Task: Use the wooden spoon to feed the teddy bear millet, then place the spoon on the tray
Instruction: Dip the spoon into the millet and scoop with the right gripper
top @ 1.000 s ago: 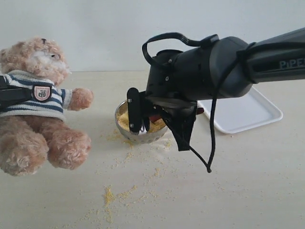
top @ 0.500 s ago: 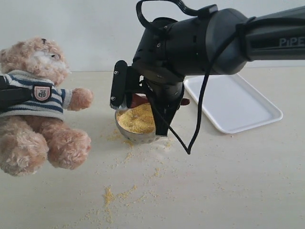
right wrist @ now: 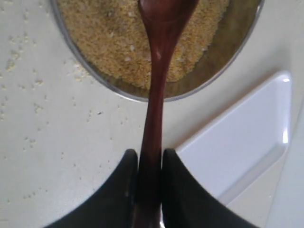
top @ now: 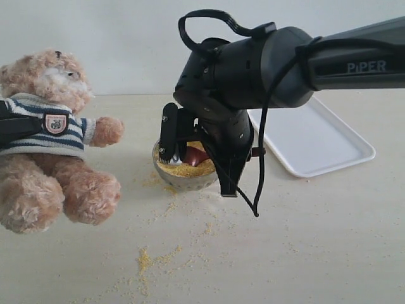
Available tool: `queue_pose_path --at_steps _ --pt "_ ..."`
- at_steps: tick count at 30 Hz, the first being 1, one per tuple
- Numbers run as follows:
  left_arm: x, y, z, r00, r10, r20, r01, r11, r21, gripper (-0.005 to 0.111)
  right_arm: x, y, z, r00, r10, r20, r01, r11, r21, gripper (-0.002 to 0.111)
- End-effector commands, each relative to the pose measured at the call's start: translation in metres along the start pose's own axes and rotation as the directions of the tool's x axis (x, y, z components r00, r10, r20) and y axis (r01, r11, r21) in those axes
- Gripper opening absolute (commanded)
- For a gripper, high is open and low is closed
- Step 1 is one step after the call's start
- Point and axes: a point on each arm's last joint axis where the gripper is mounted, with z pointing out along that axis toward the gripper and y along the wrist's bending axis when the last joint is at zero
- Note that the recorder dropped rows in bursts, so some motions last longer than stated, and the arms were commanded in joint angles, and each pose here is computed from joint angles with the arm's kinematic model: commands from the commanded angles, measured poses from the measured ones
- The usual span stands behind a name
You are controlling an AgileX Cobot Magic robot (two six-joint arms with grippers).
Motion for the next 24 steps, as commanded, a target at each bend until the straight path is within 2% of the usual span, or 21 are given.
queue_pose_path --at_steps 1,11,17,24 --pt "-0.004 -0.003 -0.001 1.000 -0.008 0.020 0.008 1.000 0.024 0.005 0.000 0.001 -0.003 1.000 0.017 0.017 -0.016 0.999 -0.041 0.000" --pt "-0.004 -0.003 -0.001 1.000 -0.008 0.020 0.008 1.000 0.024 0.005 0.000 -0.001 -0.001 0.990 0.135 0.029 -0.134 0.990 -0.040 0.000" --pt "-0.004 -0.003 -0.001 1.000 -0.008 0.020 0.008 1.000 0.024 0.005 0.013 -0.007 0.008 0.960 0.279 0.017 -0.273 0.950 -0.150 0.000" --pt "-0.004 -0.003 -0.001 1.000 -0.003 0.020 0.003 1.000 0.024 0.005 0.018 -0.010 0.011 0.949 0.315 0.016 -0.307 0.934 -0.184 0.000"
